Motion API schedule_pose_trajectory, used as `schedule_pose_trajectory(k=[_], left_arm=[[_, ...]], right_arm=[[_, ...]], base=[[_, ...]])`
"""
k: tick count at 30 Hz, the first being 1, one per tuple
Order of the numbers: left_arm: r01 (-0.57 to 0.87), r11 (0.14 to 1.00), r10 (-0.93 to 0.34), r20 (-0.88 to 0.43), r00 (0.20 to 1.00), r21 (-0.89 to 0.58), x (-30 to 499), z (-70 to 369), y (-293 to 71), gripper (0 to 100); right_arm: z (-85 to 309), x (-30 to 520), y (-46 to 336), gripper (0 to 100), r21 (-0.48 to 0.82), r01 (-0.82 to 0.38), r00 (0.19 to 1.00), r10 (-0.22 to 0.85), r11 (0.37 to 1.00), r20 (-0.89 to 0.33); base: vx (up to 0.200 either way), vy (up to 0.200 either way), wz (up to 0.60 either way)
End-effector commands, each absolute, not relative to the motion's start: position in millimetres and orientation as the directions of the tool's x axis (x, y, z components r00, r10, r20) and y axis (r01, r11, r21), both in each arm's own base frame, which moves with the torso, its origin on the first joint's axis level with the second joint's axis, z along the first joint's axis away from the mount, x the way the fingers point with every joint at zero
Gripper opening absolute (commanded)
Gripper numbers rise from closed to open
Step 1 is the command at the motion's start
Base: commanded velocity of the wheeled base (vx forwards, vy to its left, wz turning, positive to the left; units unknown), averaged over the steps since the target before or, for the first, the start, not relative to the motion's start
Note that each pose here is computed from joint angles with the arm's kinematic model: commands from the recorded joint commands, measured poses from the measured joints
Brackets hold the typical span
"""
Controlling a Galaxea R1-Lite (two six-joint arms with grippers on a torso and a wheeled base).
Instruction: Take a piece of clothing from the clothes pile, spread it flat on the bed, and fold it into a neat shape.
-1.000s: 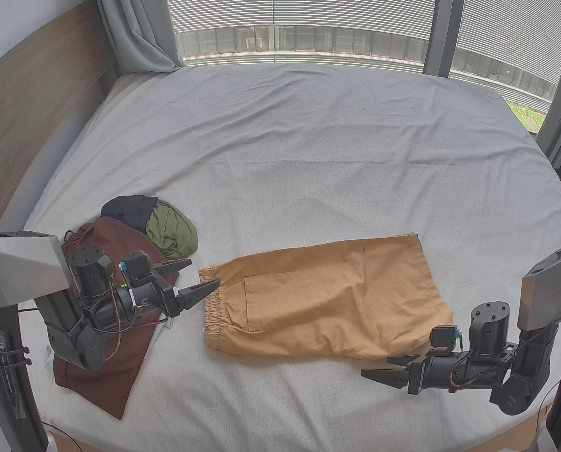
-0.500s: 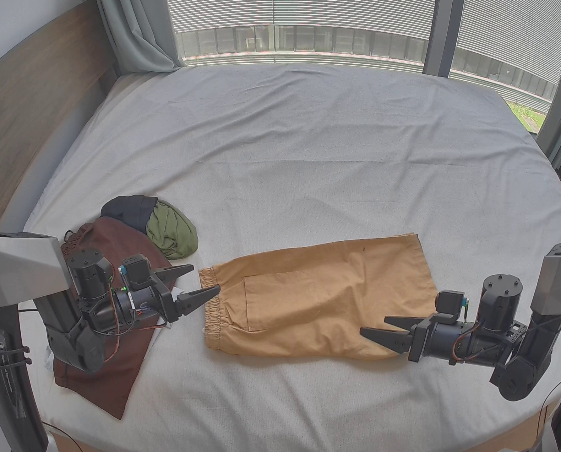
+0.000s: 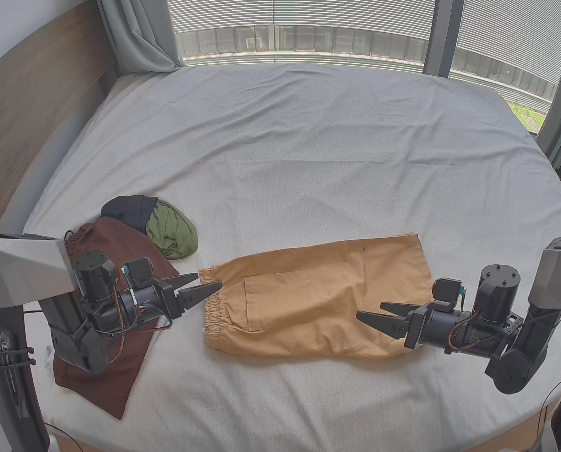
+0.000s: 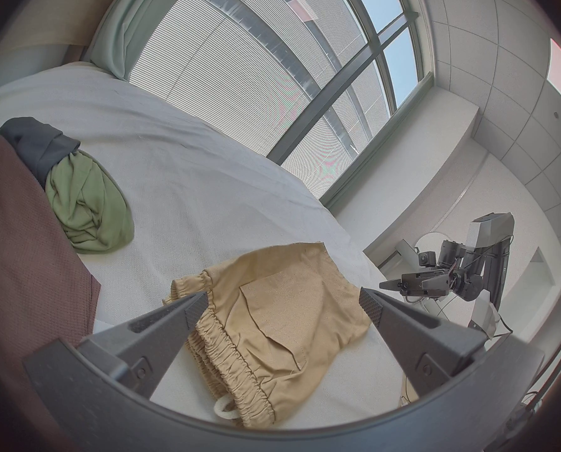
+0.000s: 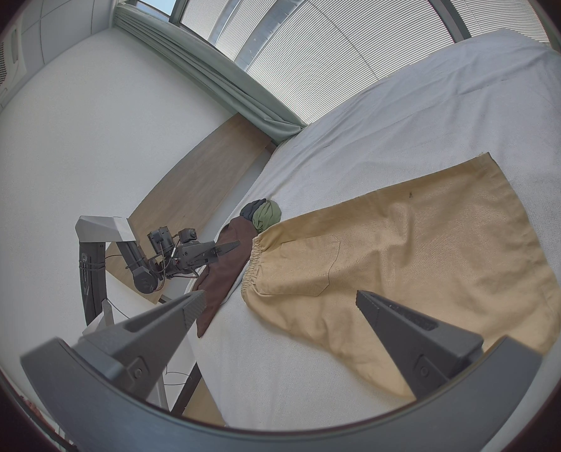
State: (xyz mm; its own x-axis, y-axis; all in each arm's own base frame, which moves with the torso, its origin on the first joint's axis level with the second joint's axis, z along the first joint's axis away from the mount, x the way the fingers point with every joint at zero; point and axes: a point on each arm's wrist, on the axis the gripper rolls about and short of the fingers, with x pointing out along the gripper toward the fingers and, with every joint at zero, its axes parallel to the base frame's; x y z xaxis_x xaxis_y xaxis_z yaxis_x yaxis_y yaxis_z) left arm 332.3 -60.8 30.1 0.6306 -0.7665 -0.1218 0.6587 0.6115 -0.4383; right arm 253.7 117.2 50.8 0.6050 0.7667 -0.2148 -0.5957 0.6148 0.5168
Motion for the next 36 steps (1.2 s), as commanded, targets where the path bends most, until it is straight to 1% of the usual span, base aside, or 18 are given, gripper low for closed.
schedule_pose_trajectory(k=[1,6,11,19,27,36], left_arm=[[0.617,0.633,-0.749,-0.167,0.642,-0.467,346.3,-2.3,-63.5,100],[0.574,0.672,-0.713,-0.199,0.672,-0.468,357.9,-26.9,-68.5,100],[0.562,0.685,-0.697,-0.195,0.69,-0.463,363.4,-29.9,-65.7,100],[0.562,0.686,-0.696,-0.193,0.691,-0.462,363.0,-28.6,-65.0,100],[0.54,0.688,-0.696,-0.23,0.68,-0.485,352.1,-33.5,-63.5,100],[0.532,0.686,-0.697,-0.242,0.675,-0.496,350.3,-37.1,-63.8,100]], right_arm=[[51.0,255.2,116.4,100,0.517,-0.595,0.608,0.765,0.615,-0.211],[51.7,255.8,115.7,100,0.516,-0.594,0.611,0.764,0.617,-0.208],[52.4,258.0,113.6,100,0.517,-0.597,0.611,0.765,0.614,-0.203],[52.3,257.7,113.5,100,0.517,-0.597,0.611,0.765,0.614,-0.203],[50.4,257.2,114.7,100,0.517,-0.597,0.607,0.766,0.614,-0.21],[48.8,255.7,115.9,100,0.52,-0.596,0.601,0.769,0.612,-0.218]], base=[[0.0,0.0,0.0],[0.0,0.0,0.0],[0.0,0.0,0.0],[0.0,0.0,0.0],[0.0,0.0,0.0],[0.0,0.0,0.0]])
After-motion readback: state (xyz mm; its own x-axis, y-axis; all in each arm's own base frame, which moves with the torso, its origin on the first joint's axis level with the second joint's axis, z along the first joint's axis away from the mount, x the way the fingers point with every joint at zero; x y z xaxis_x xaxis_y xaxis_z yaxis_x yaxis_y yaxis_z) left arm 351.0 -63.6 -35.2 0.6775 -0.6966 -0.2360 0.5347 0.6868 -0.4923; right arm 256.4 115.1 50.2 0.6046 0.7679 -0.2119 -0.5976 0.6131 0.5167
